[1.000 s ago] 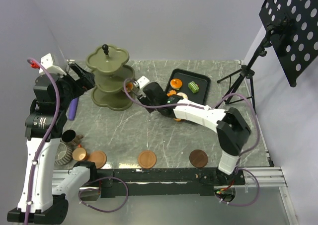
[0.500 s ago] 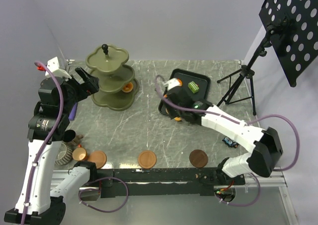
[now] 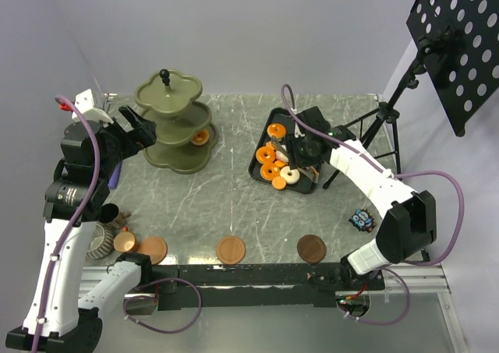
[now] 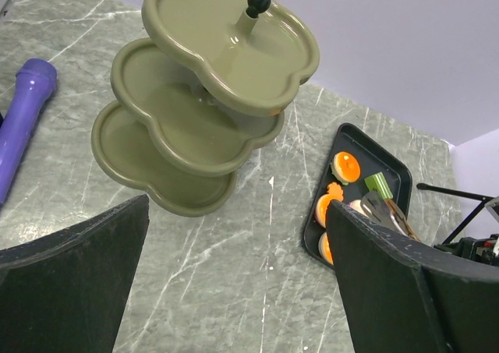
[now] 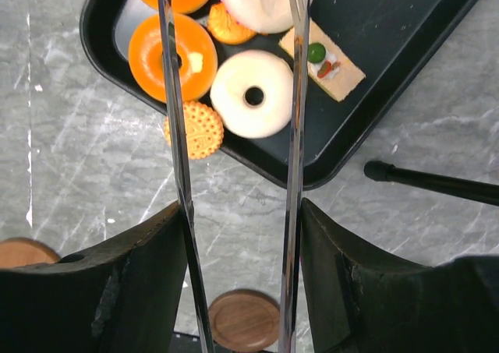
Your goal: Serve the afternoon tea
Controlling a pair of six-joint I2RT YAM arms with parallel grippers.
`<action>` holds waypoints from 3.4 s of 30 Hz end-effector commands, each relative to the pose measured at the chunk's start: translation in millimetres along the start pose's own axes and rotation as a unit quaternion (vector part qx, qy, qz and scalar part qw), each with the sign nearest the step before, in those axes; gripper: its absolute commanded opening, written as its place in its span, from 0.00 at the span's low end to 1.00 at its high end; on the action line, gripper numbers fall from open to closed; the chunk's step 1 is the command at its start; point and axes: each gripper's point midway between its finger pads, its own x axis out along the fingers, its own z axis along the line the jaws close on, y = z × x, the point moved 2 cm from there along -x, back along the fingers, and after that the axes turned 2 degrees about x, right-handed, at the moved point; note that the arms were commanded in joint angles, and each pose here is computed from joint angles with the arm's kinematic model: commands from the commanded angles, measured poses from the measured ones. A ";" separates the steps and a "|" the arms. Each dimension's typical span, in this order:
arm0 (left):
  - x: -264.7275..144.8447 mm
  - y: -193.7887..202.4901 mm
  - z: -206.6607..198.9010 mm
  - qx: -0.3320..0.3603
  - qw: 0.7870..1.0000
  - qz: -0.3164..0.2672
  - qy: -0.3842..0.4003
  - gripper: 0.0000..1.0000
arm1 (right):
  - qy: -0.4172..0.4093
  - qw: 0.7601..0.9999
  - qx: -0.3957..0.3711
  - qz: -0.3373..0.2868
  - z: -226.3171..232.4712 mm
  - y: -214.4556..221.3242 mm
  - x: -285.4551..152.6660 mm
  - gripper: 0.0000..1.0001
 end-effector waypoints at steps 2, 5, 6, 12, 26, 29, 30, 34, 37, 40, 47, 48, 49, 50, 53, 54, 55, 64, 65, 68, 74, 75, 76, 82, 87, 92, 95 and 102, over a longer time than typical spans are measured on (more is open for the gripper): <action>-2.4 -12.3 -5.9 0.002 1.000 -0.023 0.011 1.00 | -0.017 1.000 -0.005 0.020 -4.2 -2.7 -10.0 0.63; 0.0 -13.0 -6.9 0.002 1.000 -0.024 0.012 1.00 | -0.002 1.000 -0.009 0.029 -10.4 1.9 -7.0 0.63; 0.2 -13.7 -7.8 0.002 1.000 -0.024 0.014 1.00 | 0.001 1.000 -0.007 0.030 -12.6 3.4 -5.6 0.64; 2.7 -11.1 -9.5 0.000 1.000 -0.019 0.019 1.00 | -0.004 0.999 -0.001 0.037 -17.1 8.6 3.6 0.65; 1.1 -11.4 -7.9 0.001 1.000 -0.020 0.014 1.00 | 0.010 0.998 -0.013 0.053 -21.2 -1.7 20.7 0.66; 0.1 -12.3 -6.7 0.003 1.000 -0.022 0.011 1.00 | 0.012 0.998 -0.017 0.054 -21.1 -4.6 22.4 0.65; -0.1 -13.3 -6.9 0.002 1.000 -0.023 0.011 1.00 | 0.016 0.998 -0.019 0.054 -22.2 -5.8 23.3 0.65; 1.2 -12.9 -6.8 0.002 1.000 -0.023 0.011 1.00 | 0.038 0.997 -0.030 0.064 -28.8 -8.6 26.2 0.66; 1.0 -13.7 -6.6 0.002 1.000 -0.024 0.010 1.00 | 0.044 0.996 -0.035 0.067 -30.7 -10.6 28.6 0.66; 1.2 -15.0 -5.3 0.002 1.000 -0.026 0.006 1.00 | 0.055 0.995 -0.036 0.076 -33.5 -10.1 30.6 0.66; 1.6 -16.5 -4.6 0.001 1.000 -0.028 0.005 1.00 | 0.028 0.997 -0.022 0.066 -22.9 -18.0 32.6 0.54; 1.7 -16.6 -4.3 0.002 1.000 -0.028 0.004 1.00 | 0.027 0.998 -0.019 0.061 -22.3 -20.6 30.6 0.52; 1.7 -16.7 -4.1 0.002 1.000 -0.029 0.004 1.00 | 0.028 0.998 -0.016 0.053 -22.1 -24.0 28.7 0.51; 2.0 -17.3 -3.7 0.001 1.000 -0.029 0.002 1.00 | 0.030 0.998 -0.015 0.045 -22.9 -27.0 25.8 0.50; 1.7 -17.5 -3.7 0.002 1.000 -0.029 0.002 1.00 | 0.039 0.999 -0.020 0.015 -25.8 -38.6 12.7 0.47; 1.7 -17.8 -3.8 0.003 1.000 -0.030 0.002 1.00 | 0.039 0.999 -0.026 0.005 -25.6 -41.9 7.9 0.47; 1.7 -17.6 -3.5 0.002 1.000 -0.030 0.001 1.00 | 0.037 0.999 -0.036 -0.011 -23.0 -45.6 -0.6 0.45; 3.3 -17.0 -5.2 -0.002 1.000 -0.028 0.006 1.00 | -0.044 0.980 -0.189 -0.048 70.2 -30.9 -11.6 0.42; 2.7 -17.5 -5.3 -0.001 1.000 -0.028 0.006 1.00 | -0.053 0.976 -0.205 -0.050 84.5 -28.2 -8.7 0.41; 0.8 -19.4 -5.4 0.002 0.999 -0.032 0.006 1.00 | -0.077 0.967 -0.237 -0.058 122.0 -28.3 -1.7 0.41; -1.5 -19.0 -4.6 0.003 0.999 -0.032 0.005 1.00 | -0.098 0.947 -0.296 -0.075 178.2 -37.7 17.0 0.41; -2.3 -19.9 -4.6 0.002 0.999 -0.034 0.005 1.00 | -0.096 0.944 -0.305 -0.082 185.0 -41.2 20.1 0.41; -2.5 -19.5 -3.8 0.003 0.999 -0.034 0.003 1.00 | -0.094 0.941 -0.314 -0.085 191.9 -43.5 23.7 0.41; -4.2 -20.6 -3.1 0.006 0.999 -0.037 0.003 1.00 | -0.078 0.932 -0.337 -0.106 215.0 -61.5 44.4 0.41; -5.4 -20.7 -2.3 0.008 0.999 -0.039 0.002 1.00 | -0.075 0.924 -0.356 -0.115 229.2 -74.5 58.8 0.43; -7.3 -22.5 -1.9 0.010 0.999 -0.042 0.000 1.00 | -0.066 0.918 -0.378 -0.099 235.8 -73.8 73.6 0.46; -8.4 -24.0 -1.8 0.012 0.999 -0.045 0.000 1.00 | -0.067 0.916 -0.383 -0.096 238.0 -72.5 77.8 0.50; -8.6 -21.2 -1.9 0.011 0.999 -0.041 0.002 1.00 | -0.071 0.918 -0.378 -0.094 240.6 -71.8 80.1 0.63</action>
